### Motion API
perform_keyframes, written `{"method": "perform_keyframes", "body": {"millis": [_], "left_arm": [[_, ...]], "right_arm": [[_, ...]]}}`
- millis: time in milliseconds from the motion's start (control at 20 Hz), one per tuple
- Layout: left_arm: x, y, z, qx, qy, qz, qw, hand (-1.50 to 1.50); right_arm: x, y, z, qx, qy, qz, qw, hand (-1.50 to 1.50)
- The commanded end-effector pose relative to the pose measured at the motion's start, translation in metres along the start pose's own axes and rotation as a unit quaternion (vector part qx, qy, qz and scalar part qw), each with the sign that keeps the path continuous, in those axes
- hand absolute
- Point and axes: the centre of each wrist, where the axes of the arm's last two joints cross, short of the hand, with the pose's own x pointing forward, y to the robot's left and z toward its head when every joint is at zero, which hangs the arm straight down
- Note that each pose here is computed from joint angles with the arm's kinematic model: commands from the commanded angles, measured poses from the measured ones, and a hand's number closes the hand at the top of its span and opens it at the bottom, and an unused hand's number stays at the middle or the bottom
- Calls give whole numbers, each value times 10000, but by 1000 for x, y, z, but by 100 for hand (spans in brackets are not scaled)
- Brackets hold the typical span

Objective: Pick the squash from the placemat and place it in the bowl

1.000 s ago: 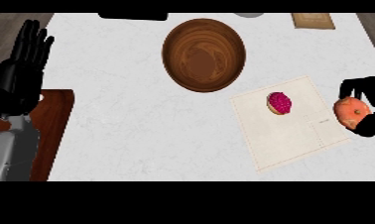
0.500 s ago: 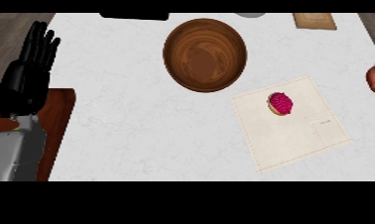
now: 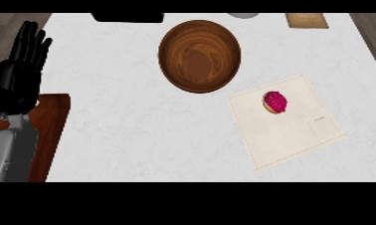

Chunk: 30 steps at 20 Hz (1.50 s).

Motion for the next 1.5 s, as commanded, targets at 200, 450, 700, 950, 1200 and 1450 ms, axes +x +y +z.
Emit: {"method": "perform_keyframes", "body": {"millis": [200, 450, 700, 950, 1200, 1450], "left_arm": [[-4, -4, 9, 106, 65, -49, 9999, 0], [-7, 26, 8, 109, 4, -50, 9999, 0], [-8, 1, 12, 82, 62, -111, 9999, 0], [-1, 22, 4, 232, 61, -100, 9997, 0], [-3, 3, 14, 58, 74, -10, 10000, 0], [1, 8, 5, 169, -23, 6, 9999, 0]], "right_arm": [[44, -29, -48, -196, -1022, -1477, 9835, 150], [90, -35, -85, 133, -1134, -1680, 9792, 150], [151, -52, -120, 449, -1203, -1672, 9775, 150], [194, -16, -140, 853, -1300, -1528, 9760, 150], [256, 25, -164, 1169, -1223, -1590, 9727, 150], [297, 69, -171, 1450, -1156, -1514, 9709, 150]]}}
